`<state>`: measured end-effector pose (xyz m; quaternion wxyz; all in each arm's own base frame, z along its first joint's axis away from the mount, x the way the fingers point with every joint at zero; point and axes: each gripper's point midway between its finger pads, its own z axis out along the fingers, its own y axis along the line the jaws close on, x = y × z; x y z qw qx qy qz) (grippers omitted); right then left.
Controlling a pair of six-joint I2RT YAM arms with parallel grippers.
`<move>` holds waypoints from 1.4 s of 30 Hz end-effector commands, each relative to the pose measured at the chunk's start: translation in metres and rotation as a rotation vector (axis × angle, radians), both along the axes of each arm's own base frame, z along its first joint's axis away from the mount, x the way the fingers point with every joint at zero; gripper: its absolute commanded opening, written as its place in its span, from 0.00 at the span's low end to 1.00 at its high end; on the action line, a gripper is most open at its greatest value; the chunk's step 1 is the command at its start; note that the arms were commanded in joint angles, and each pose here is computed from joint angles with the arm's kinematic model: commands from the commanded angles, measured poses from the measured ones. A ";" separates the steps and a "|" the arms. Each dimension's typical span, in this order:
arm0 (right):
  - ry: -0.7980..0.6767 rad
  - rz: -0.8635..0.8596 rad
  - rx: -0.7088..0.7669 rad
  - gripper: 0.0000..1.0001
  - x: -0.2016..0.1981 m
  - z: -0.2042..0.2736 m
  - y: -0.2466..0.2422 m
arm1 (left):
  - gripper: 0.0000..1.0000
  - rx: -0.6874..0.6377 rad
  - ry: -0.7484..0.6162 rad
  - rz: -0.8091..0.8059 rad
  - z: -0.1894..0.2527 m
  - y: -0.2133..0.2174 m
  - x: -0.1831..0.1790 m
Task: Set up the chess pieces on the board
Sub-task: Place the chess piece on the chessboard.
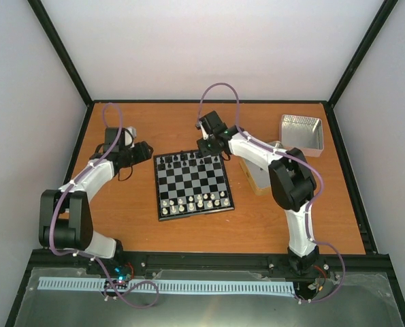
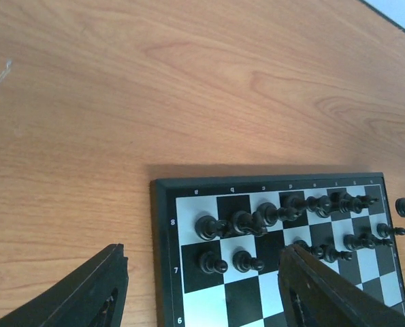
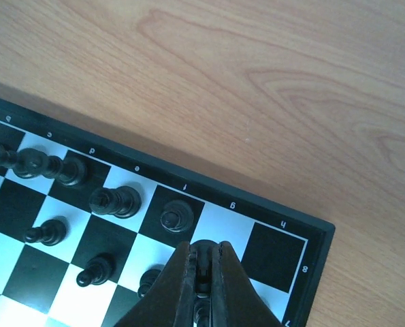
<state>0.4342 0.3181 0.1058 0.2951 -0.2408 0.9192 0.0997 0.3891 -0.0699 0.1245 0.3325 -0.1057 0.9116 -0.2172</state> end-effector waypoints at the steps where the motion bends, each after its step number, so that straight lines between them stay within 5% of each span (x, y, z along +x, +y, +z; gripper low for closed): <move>1: -0.028 0.006 0.034 0.03 0.005 -0.011 0.008 | 0.62 -0.027 0.063 0.057 -0.014 0.005 -0.001; 28: 0.009 -0.040 -0.040 0.07 0.007 -0.064 -0.003 | 0.62 -0.055 0.087 0.028 -0.026 -0.002 -0.003; 37: -0.012 -0.126 0.026 0.40 0.011 -0.005 -0.013 | 0.62 -0.055 0.072 0.020 -0.023 -0.003 -0.002; 42: -0.012 -0.315 0.095 0.48 0.009 0.040 -0.060 | 0.62 -0.062 0.079 0.016 -0.025 -0.004 -0.004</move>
